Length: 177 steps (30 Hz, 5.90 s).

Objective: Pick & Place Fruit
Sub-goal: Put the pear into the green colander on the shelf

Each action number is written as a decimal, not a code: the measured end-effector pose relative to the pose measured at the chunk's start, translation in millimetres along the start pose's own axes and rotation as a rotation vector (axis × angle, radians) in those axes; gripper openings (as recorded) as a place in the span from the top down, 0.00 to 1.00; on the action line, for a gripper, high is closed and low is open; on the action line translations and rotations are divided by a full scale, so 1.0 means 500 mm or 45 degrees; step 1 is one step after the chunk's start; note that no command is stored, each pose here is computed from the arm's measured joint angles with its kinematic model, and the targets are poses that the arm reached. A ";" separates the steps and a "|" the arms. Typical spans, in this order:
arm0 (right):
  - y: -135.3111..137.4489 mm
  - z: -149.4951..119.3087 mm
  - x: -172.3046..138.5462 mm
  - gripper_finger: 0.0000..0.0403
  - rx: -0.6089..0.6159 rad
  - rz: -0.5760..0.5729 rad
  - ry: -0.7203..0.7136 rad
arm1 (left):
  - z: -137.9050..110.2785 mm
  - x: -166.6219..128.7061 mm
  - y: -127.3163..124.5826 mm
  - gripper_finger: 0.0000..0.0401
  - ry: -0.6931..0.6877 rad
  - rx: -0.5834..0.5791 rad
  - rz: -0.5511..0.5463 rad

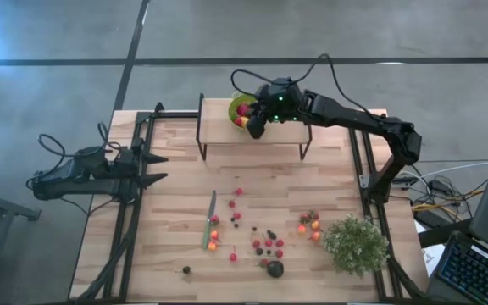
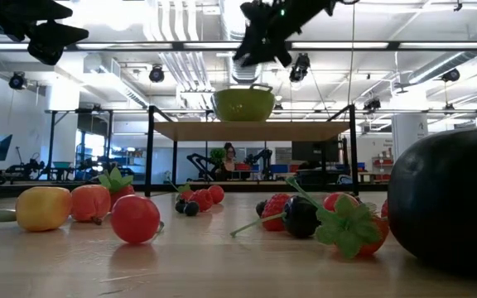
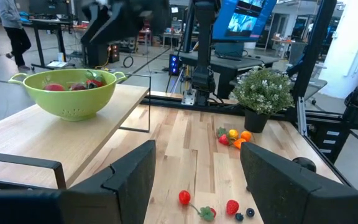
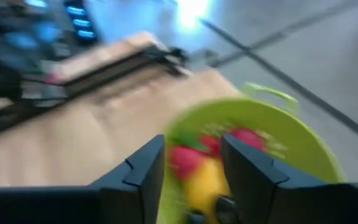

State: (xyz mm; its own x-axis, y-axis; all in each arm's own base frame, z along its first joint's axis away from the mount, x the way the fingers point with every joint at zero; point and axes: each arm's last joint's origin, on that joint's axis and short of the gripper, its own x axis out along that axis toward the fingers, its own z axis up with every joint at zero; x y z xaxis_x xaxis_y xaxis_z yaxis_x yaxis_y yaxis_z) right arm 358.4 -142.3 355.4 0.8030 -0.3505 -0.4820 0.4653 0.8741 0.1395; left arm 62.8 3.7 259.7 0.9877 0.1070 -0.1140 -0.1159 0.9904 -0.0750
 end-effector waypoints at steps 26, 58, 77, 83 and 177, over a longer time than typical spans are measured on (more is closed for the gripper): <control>0.250 -0.092 -0.126 0.66 -0.251 0.282 0.603 | 0.000 0.000 0.000 0.40 0.000 0.000 0.000; 0.419 -0.345 -0.237 0.59 -0.252 0.206 1.109 | 0.000 0.000 0.000 0.40 0.000 0.000 0.000; 0.379 -0.509 -0.214 0.36 -0.128 -0.098 1.250 | 0.000 0.000 0.000 0.40 0.000 0.000 0.000; 0.365 -0.546 -0.199 0.30 -0.114 -0.095 1.243 | 0.000 0.000 0.000 0.40 0.000 0.000 0.000; 0.369 -0.223 -0.112 0.67 -0.362 0.414 0.451 | 0.000 0.000 0.000 0.40 0.000 0.000 0.000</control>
State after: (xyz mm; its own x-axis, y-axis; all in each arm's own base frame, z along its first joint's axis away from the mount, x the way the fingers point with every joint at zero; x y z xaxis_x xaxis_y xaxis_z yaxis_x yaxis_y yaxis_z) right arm 357.8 75.9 311.8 0.6914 0.0442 -0.7211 0.0561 0.9918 0.1146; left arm 62.8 3.7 259.7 0.9877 0.1069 -0.1139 -0.1158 0.9904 -0.0751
